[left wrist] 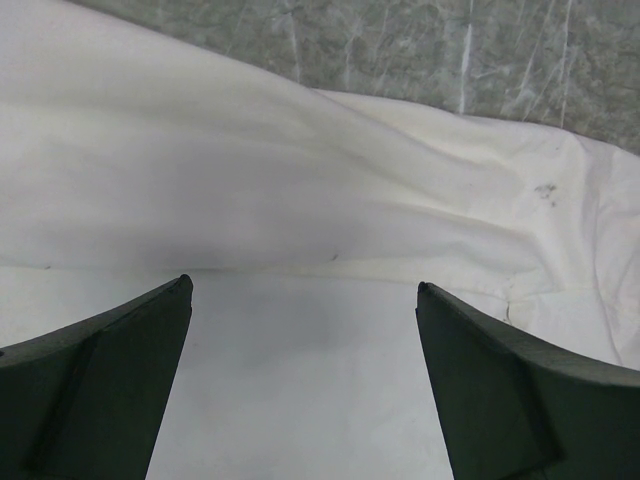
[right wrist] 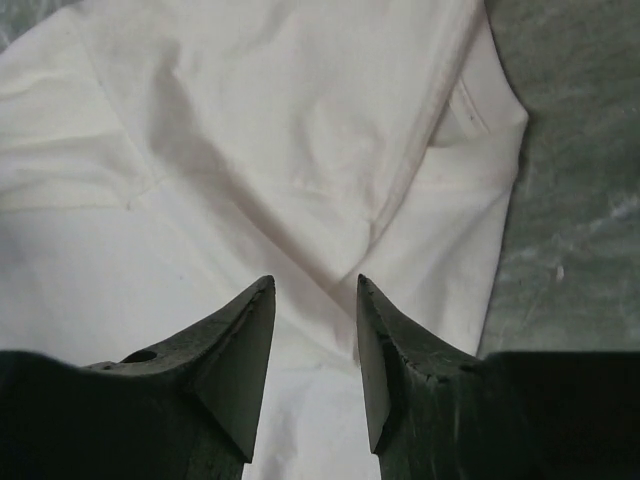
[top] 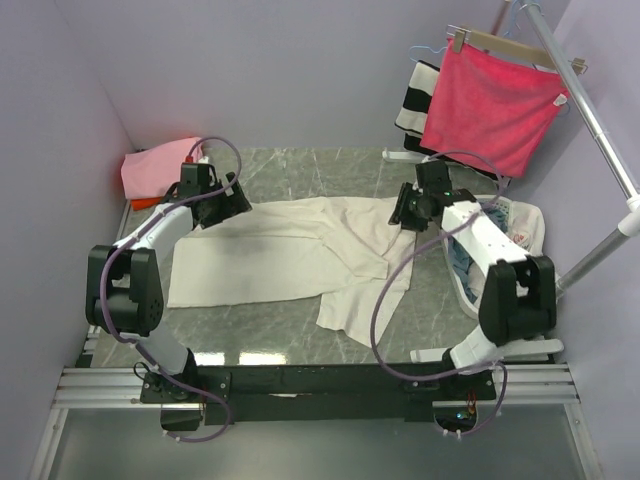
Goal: Fold and stack the t-shirts
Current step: Fold the tshirt
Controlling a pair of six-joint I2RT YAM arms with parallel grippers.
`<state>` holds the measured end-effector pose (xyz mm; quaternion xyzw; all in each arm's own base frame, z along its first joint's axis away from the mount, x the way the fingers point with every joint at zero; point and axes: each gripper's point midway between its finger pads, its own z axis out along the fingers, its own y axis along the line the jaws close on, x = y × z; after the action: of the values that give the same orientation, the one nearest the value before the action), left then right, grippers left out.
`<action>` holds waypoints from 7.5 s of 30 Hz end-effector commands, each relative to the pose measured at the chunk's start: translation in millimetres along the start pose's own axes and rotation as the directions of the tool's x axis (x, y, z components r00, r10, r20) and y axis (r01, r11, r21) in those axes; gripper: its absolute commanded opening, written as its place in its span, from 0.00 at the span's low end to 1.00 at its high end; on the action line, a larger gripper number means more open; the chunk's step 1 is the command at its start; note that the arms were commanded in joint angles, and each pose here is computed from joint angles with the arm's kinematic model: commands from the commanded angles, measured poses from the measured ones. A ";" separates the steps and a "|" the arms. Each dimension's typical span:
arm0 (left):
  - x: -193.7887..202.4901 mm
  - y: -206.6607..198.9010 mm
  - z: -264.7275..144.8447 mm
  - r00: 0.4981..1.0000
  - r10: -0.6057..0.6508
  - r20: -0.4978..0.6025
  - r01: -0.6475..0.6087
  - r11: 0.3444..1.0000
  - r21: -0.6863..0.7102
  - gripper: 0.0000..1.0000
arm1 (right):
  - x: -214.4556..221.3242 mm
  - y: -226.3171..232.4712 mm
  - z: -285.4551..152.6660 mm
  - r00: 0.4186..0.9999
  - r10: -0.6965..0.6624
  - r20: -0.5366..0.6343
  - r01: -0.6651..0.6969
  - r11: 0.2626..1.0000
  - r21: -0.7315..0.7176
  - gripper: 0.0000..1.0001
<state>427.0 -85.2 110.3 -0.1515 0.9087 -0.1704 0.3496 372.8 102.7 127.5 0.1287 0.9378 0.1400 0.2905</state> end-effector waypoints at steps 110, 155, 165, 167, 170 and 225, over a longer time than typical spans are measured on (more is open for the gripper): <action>-82.4 83.1 109.7 0.984 -0.044 0.170 0.088 0.961 -0.262 0.99 | 95.7 6.6 88.6 0.949 -0.123 -0.290 0.124 0.992 -0.014 0.61; 102.4 128.8 -125.4 0.858 -0.360 0.365 0.486 0.799 -0.355 0.99 | 231.3 -20.8 -39.1 0.970 -0.010 -0.244 -0.006 0.998 -0.063 0.69; 152.0 134.2 -90.5 0.873 -0.438 0.212 0.487 0.783 -0.386 0.99 | 251.4 -22.2 -29.7 0.954 0.023 -0.299 -0.045 0.997 -0.067 0.70; 160.4 137.1 -87.6 0.869 -0.451 0.203 0.495 0.776 -0.391 1.00 | 257.3 -20.8 -26.7 0.946 0.016 -0.323 -0.038 0.997 -0.063 0.69; 168.9 138.9 -87.9 0.864 -0.465 0.192 0.502 0.768 -0.398 1.00 | 264.6 -15.9 -21.9 0.938 -0.002 -0.345 -0.022 0.998 -0.066 0.66; 108.2 75.8 -150.4 0.891 -0.293 0.347 0.415 0.835 -0.362 0.01 | 124.2 2.9 -92.1 0.992 0.010 0.129 -0.012 1.000 0.019 0.00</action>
<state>203.6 -51.3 83.2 -0.4432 0.8293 -0.0832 0.3300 174.7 130.4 116.7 0.1464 0.9333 0.1550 0.2890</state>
